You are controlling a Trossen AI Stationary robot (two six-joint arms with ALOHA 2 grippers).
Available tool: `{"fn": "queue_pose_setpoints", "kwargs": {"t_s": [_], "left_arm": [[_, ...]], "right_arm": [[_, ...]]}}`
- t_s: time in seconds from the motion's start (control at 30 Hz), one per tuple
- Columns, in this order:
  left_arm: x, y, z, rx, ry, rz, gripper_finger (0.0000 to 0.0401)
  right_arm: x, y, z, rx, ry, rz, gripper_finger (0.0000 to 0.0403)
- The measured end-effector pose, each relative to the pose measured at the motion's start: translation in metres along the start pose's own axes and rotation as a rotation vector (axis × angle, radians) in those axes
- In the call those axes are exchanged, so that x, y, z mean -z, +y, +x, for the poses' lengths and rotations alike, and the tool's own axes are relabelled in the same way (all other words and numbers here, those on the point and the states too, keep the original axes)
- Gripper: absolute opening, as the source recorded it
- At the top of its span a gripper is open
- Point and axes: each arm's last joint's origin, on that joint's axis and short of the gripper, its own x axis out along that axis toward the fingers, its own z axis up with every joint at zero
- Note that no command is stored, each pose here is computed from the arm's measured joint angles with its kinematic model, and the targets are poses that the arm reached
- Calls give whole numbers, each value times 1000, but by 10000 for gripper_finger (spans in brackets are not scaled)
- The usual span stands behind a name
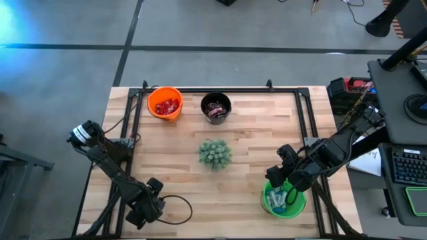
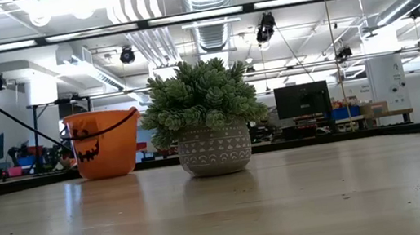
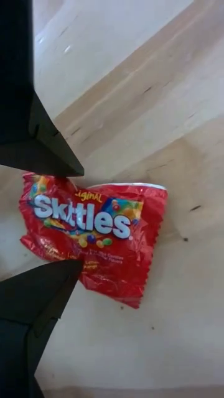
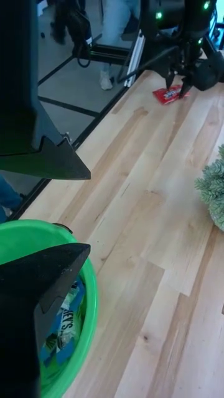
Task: Sort candy
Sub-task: Put the red candy into the orange bucket
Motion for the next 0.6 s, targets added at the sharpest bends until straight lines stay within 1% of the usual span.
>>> {"fn": "queue_pose_setpoints", "kwargs": {"t_s": [0.2, 0.3, 0.4, 0.53, 0.6], "left_arm": [[6, 4, 8, 1, 2, -7, 209], [11, 8, 14, -1, 9, -13, 190], [14, 10, 18, 17, 17, -21, 148], [14, 10, 18, 28, 24, -28, 67], [14, 8, 18, 68, 43, -27, 27]], "right_arm": [[0, 1, 0, -9, 2, 7, 169], [0, 2, 0, -18, 3, 10, 169], [0, 2, 0, -18, 3, 10, 169], [0, 2, 0, -18, 4, 10, 169], [0, 2, 0, -18, 4, 10, 169]]}}
